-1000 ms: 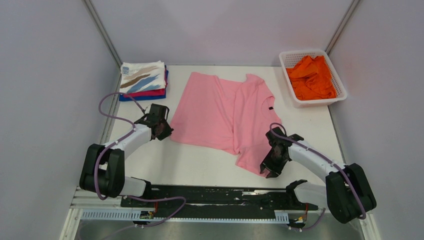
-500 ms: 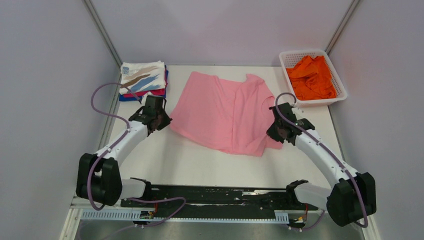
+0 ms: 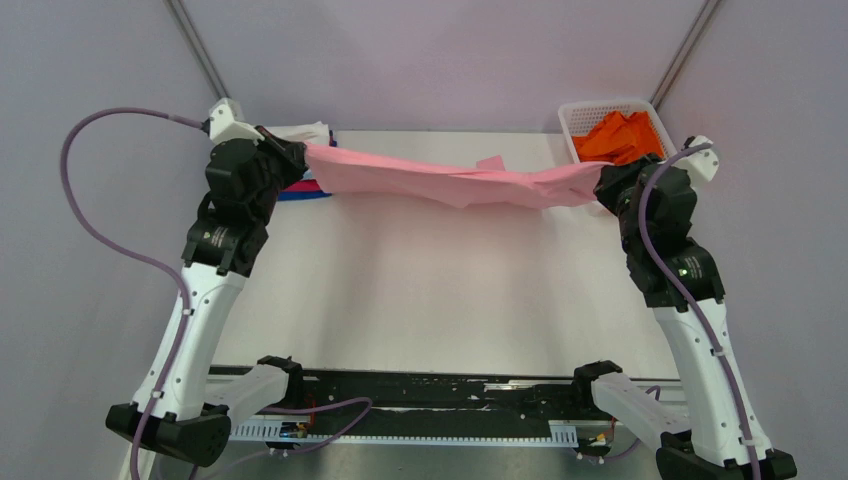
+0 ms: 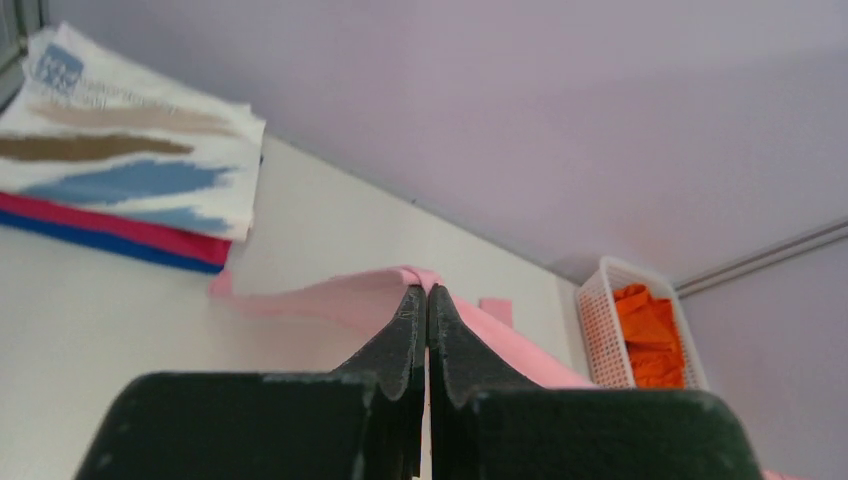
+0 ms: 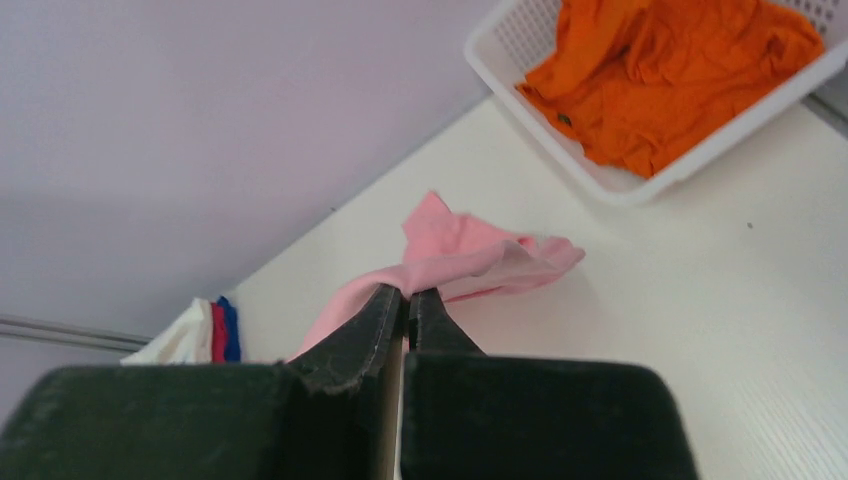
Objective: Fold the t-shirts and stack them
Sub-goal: Flatten out the tshirt
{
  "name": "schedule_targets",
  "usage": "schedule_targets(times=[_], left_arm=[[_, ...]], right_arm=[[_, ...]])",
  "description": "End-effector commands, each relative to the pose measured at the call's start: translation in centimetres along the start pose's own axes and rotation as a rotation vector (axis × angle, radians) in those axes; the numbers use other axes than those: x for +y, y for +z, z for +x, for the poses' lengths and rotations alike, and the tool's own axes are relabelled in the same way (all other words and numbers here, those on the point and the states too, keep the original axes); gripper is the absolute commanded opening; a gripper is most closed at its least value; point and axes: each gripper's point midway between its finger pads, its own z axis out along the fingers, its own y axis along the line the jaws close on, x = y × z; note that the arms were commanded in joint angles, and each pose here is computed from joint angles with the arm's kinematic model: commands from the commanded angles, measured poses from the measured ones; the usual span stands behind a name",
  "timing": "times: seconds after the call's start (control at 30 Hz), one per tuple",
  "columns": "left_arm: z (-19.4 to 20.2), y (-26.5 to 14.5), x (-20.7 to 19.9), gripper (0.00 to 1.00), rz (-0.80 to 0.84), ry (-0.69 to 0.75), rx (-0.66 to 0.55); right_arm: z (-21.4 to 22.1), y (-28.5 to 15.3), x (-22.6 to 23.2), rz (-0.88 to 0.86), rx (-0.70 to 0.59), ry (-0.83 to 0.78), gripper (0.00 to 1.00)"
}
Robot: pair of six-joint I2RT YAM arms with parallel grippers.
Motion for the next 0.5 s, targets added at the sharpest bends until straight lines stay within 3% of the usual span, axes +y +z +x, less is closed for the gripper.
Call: schedule_targets(times=[0.0,0.27,0.47], left_arm=[[-8.1,-5.3,-4.0,0.00,0.127,0.042,-0.193],[-15.2,-13.9,-8.3,0.00,0.300,0.098,-0.327],[-17.6,-19.9,-9.5,0.00,0.406,0.104,-0.408]], right_arm=[[-8.7,-4.5,3.9,-0.154,-0.213,-0.007,0.00],[-16.1,-14.3,8.0,-0.442,-0.365,-0.040,0.00],[-19.2,-20.1,8.6,-0.553,-0.446,-0.075,0.00]])
